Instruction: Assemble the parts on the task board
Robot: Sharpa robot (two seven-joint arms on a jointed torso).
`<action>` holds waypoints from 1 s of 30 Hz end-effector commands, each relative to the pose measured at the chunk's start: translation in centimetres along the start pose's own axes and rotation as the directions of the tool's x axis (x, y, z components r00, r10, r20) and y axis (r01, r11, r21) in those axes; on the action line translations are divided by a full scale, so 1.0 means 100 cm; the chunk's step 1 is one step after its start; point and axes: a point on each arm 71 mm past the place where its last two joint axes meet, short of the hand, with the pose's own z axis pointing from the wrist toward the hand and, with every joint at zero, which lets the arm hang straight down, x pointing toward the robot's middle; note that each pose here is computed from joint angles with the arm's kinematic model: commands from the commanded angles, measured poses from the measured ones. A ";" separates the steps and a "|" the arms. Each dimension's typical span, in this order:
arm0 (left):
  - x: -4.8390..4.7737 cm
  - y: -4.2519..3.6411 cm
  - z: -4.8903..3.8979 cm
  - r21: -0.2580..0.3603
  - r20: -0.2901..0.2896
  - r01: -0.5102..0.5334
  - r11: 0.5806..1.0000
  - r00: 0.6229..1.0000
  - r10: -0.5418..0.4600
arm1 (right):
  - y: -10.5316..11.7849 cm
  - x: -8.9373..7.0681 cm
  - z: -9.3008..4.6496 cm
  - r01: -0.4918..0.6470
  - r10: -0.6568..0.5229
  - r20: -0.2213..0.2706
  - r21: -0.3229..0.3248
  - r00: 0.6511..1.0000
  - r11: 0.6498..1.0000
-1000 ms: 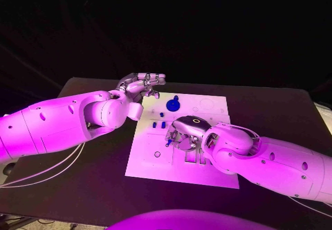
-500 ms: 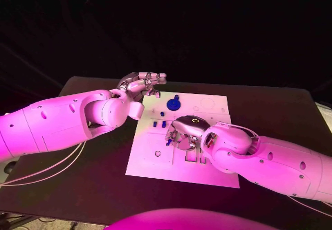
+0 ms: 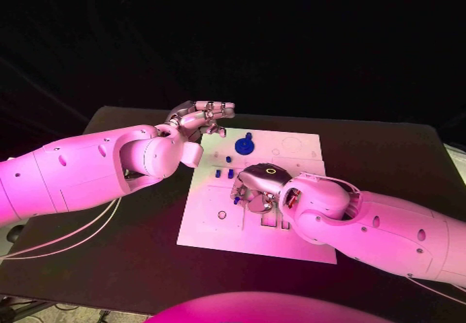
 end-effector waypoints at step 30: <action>-0.0039 -0.0005 -0.0006 -0.004 -0.009 -0.001 1.000 1.000 0.001 | -0.040 -0.049 -0.057 -0.051 0.030 0.169 0.122 0.985 0.991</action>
